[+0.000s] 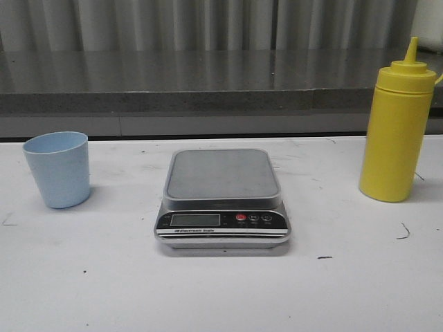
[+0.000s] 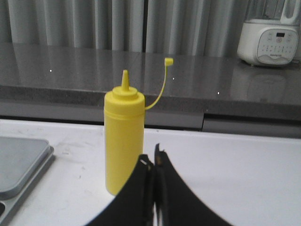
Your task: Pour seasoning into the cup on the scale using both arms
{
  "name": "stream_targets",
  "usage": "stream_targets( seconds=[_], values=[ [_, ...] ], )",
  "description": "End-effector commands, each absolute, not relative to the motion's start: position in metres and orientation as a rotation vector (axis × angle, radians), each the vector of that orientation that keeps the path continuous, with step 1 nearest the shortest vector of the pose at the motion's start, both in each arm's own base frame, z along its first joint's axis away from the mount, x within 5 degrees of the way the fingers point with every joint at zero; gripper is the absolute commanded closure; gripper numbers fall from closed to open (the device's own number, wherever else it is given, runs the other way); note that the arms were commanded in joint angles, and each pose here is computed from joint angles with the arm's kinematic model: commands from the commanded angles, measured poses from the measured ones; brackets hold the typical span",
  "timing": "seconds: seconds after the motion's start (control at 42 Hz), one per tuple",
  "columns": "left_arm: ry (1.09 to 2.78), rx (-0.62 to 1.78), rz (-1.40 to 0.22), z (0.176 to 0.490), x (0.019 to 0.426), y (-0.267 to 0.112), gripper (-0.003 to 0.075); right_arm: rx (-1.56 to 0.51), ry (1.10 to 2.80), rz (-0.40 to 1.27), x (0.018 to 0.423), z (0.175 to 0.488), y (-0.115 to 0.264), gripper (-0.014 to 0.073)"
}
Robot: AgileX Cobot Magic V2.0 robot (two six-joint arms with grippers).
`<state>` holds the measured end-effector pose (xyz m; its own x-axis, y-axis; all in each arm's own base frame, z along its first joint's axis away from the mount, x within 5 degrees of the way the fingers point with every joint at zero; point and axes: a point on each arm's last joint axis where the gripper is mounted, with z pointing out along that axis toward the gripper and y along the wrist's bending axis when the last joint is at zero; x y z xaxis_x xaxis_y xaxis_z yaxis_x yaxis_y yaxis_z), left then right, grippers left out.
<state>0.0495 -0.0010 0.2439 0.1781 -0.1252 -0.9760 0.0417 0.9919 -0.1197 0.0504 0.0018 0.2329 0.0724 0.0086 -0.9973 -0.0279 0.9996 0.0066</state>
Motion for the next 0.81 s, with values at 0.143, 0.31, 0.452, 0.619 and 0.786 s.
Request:
stream_targets(
  seconds=[0.143, 0.31, 0.452, 0.619, 0.786],
  values=[
    [1.270, -0.041, -0.093, 0.335, 0.026, -0.001, 0.0740, -0.035, 1.382, 0.005, 0.033, 0.318, 0.002, 0.0713],
    [1.431, -0.047, -0.088, 0.369, 0.034, -0.001, 0.0740, -0.040, 1.440, 0.008, 0.044, 0.350, 0.002, 0.0713],
    [1.593, -0.052, -0.084, 0.372, 0.054, -0.001, 0.0740, -0.044, 1.545, 0.010, 0.066, 0.352, 0.003, 0.0713],
    [1.747, -0.057, -0.079, 0.360, 0.076, -0.002, 0.0740, -0.048, 1.705, 0.014, 0.091, 0.339, 0.003, 0.0713],
    [1.815, -0.059, -0.076, 0.355, 0.091, -0.002, 0.0740, -0.051, 1.847, 0.017, 0.113, 0.321, 0.004, 0.0713]
  ],
)
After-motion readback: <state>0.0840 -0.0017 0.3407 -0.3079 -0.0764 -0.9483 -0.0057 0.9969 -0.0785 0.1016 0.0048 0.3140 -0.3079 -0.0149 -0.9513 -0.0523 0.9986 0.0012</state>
